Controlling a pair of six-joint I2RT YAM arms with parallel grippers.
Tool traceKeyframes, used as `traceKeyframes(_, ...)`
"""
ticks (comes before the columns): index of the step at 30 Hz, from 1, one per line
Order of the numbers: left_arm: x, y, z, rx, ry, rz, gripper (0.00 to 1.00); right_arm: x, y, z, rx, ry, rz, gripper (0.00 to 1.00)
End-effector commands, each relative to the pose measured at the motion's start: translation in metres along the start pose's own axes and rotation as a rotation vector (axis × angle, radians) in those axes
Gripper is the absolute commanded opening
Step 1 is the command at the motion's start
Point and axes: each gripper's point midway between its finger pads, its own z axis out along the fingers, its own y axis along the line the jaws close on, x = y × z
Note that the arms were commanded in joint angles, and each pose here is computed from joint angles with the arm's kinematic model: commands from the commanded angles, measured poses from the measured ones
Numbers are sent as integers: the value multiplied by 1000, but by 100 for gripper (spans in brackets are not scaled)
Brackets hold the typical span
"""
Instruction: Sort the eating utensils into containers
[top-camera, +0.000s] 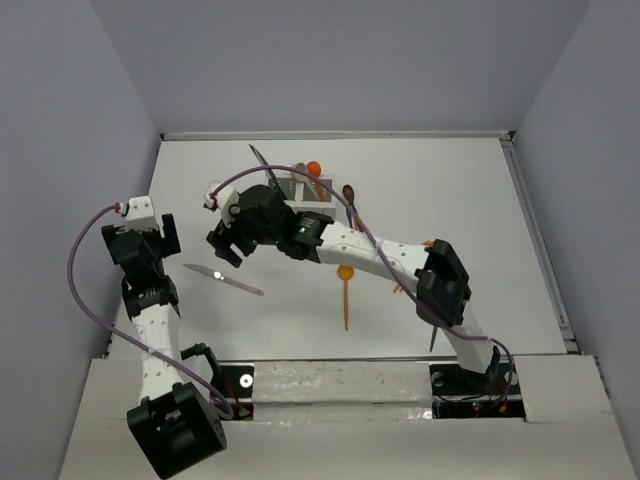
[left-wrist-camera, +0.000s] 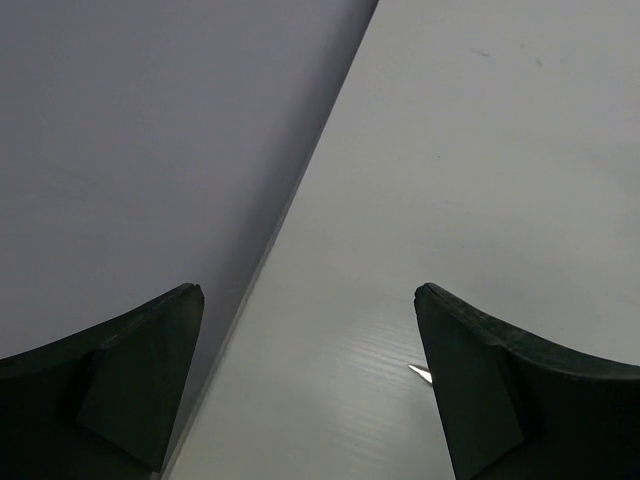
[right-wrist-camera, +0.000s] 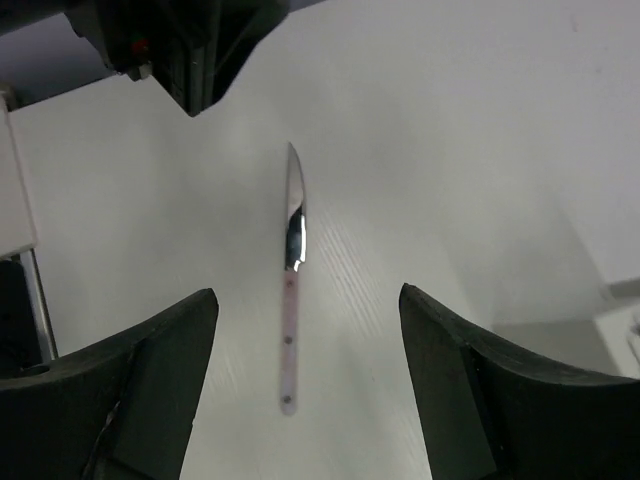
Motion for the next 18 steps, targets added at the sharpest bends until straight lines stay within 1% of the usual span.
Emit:
traceKeyframes(1,7,21,-1,9,40,-40,99,63,34,40,-172,202,82,86)
traceKeyframes(2,8,22,-1,17,39,-47,99,70,40,46,-182,221,67,87)
traceKeyframes(4,10,28,-2,-1,39,-52,99,78,31,56,-135,242,52,89)
traceKeyframes(5,10,29,-3,-1,38,-51,99,98,32,66,-134,277,56,89)
traceKeyframes(7,7,28,-5,3,20,-45,99,120,39,76,-151,319,51,89)
traceKeyframes(10,3,27,-5,6,0,-46,99,140,30,84,-102,366,34,89)
traceKeyframes(11,5,26,-5,12,5,-49,99,155,30,88,-102,394,29,89)
traceKeyframes(13,8,24,-4,22,15,-49,99,168,38,90,-119,426,23,88)
traceKeyframes(15,9,22,-3,31,14,-47,99,178,48,90,-115,458,-19,86)
traceKeyframes(17,9,23,-2,31,11,-50,99,190,39,91,-57,490,-70,84)
traceKeyframes(18,8,23,-2,30,8,-50,99,186,41,93,-35,482,-87,84)
